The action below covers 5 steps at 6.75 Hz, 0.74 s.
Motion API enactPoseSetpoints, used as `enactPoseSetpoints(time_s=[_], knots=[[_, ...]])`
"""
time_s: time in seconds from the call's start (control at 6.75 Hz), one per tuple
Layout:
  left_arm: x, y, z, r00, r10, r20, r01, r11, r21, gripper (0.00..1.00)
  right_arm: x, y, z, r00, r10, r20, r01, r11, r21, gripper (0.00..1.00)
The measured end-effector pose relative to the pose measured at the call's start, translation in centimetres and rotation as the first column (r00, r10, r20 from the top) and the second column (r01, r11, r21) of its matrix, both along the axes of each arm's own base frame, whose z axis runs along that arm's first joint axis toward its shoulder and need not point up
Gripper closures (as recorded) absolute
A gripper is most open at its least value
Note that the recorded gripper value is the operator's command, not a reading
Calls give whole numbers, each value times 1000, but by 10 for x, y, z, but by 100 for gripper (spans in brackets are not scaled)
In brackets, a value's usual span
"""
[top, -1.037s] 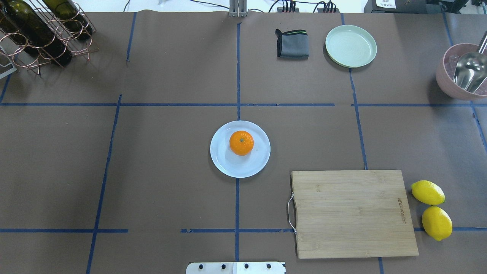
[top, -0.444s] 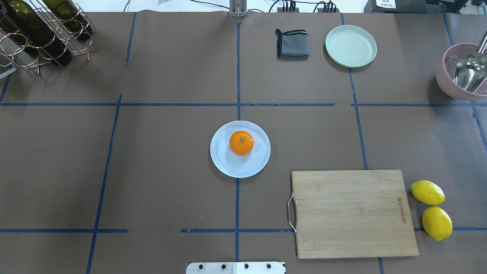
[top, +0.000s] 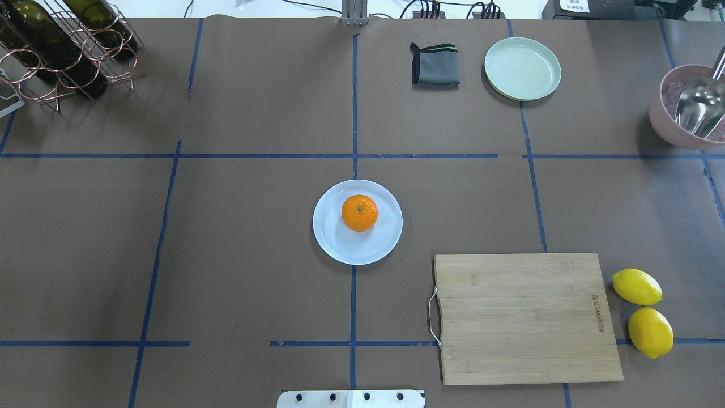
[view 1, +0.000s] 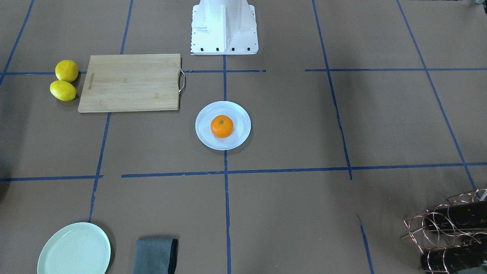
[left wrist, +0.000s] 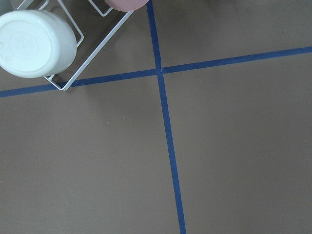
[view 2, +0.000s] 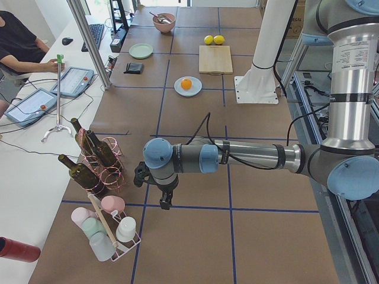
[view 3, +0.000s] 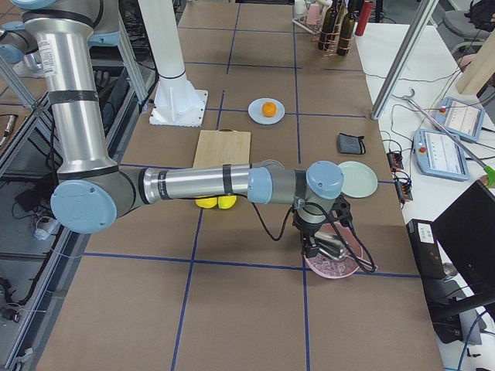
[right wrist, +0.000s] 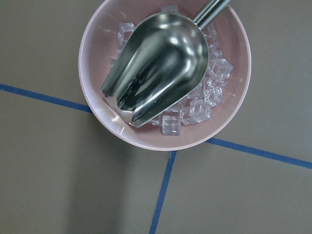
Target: Pick orange to plate
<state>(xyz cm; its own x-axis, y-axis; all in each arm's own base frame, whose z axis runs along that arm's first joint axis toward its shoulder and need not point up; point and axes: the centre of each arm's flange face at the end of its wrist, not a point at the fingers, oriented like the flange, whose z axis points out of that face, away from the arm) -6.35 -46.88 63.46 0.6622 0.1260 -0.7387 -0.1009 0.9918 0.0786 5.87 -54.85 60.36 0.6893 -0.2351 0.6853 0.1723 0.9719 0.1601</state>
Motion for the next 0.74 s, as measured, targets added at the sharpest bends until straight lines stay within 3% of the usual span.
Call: enactPoseSetpoints(time_s=[0.44, 0.74], knots=[[0, 0, 0, 1000, -4, -7, 4, 1000, -2, 0, -4, 7, 3, 996, 72, 53, -67, 994, -88, 0], [1, -6, -6, 1000, -5, -12, 5, 1000, 8, 0, -5, 11, 8, 994, 91, 56, -84, 990, -111, 0]])
